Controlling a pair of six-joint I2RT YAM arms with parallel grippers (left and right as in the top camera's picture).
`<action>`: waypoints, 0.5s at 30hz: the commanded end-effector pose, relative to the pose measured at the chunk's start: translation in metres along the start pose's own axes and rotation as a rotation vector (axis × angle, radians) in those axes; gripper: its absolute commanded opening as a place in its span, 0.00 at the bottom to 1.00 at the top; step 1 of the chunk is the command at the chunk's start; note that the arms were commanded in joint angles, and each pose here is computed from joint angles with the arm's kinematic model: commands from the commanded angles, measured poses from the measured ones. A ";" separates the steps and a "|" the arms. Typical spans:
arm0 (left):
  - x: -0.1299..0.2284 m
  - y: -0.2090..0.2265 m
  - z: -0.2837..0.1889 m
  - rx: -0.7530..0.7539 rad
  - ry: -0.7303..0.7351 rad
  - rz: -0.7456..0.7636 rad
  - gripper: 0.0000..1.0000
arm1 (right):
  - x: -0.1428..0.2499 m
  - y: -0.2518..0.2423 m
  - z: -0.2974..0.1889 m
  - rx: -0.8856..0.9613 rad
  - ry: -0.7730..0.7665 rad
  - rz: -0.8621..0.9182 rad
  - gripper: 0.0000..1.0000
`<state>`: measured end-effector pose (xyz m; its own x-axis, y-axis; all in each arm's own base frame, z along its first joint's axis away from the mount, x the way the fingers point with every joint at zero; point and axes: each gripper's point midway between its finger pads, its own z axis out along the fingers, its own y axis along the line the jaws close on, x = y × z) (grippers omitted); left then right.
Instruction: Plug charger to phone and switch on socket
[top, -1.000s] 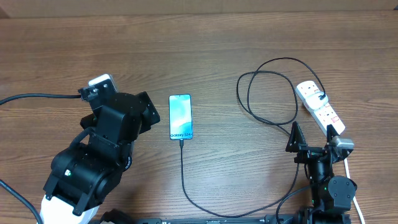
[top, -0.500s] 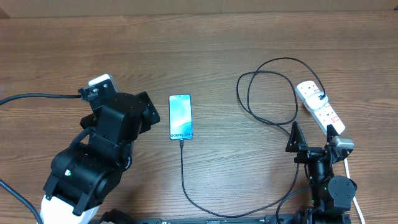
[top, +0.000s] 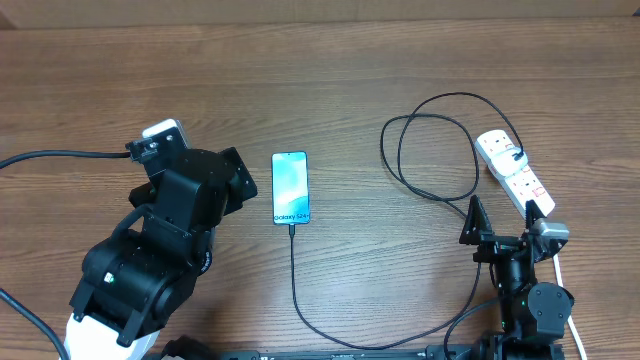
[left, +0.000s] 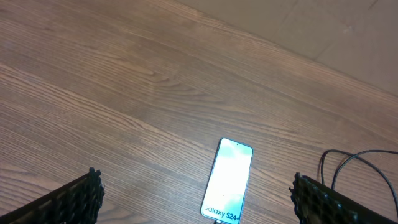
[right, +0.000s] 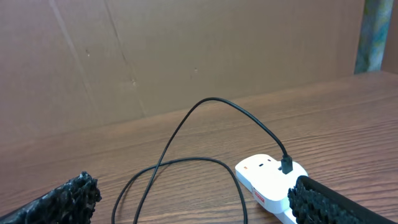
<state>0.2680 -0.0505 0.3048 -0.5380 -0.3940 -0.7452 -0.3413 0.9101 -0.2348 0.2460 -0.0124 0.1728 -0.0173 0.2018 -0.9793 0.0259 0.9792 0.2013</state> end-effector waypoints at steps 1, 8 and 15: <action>0.001 -0.001 0.000 0.003 0.004 -0.005 1.00 | 0.002 0.001 0.000 -0.009 -0.003 -0.005 1.00; -0.002 0.018 -0.001 -0.096 -0.029 0.089 1.00 | 0.002 0.001 0.000 -0.009 -0.003 -0.005 1.00; 0.010 0.040 0.005 -0.122 -0.053 0.082 1.00 | 0.002 0.001 0.000 -0.009 -0.003 -0.005 1.00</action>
<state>0.2597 -0.0319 0.2985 -0.5422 -0.3224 -0.7759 -0.3666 0.9217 -0.1268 0.2460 -0.0125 0.1728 -0.0172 0.2018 -0.9793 0.0263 0.9792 0.2013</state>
